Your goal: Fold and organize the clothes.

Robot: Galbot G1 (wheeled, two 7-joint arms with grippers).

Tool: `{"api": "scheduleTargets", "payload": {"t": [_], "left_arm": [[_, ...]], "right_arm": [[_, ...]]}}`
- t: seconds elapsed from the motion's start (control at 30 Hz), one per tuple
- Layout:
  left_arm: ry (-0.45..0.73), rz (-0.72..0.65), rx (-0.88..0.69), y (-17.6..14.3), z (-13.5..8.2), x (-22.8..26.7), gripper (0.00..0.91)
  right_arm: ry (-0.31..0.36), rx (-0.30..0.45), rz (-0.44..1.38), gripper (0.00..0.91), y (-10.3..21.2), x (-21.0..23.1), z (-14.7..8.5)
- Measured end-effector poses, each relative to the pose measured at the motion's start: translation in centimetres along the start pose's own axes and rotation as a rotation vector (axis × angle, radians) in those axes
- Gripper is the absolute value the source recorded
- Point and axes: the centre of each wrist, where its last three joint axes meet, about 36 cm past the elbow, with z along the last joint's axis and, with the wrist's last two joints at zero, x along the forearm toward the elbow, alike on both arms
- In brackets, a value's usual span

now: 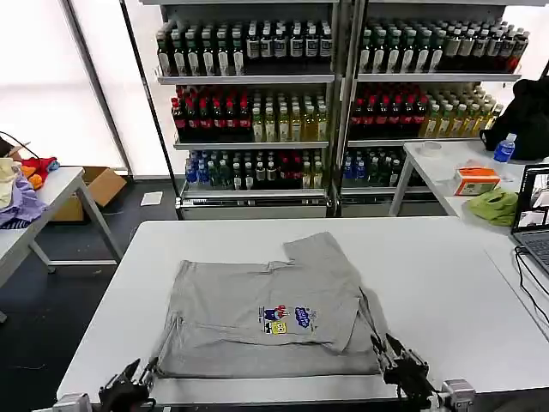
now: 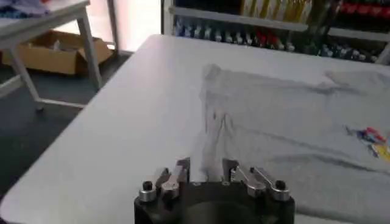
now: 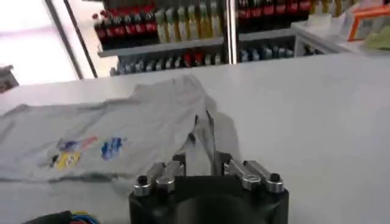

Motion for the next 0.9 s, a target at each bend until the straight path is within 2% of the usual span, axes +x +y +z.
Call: {"api": "scheduleTargets", "payload": {"t": [0.17,0.33,0.63,0.9], "left_arm": [[-0.058,0.067,-0.044,0.9,-2.2,-1.7,0.907],[-0.092,0.148,-0.1,2.2,-4.4,-5.5,0.907],[-0.108,0.235,-0.179,4.7,-8.8,-14.6,0.907],[-0.067,0.282,-0.213,5.1,-11.1,-21.4,0.907]], "right_arm": [[-0.037,0.041,-0.062,0.907,-1.7,-4.8,-2.7],[-0.033,0.064,-0.139,0.907,-3.3,-10.8,-5.1],[0.027,0.072,-0.228,0.907,-5.4,-22.4,-9.0],[0.11,0.061,-0.217,0.907,-6.4,-29.2,-10.2]]}}
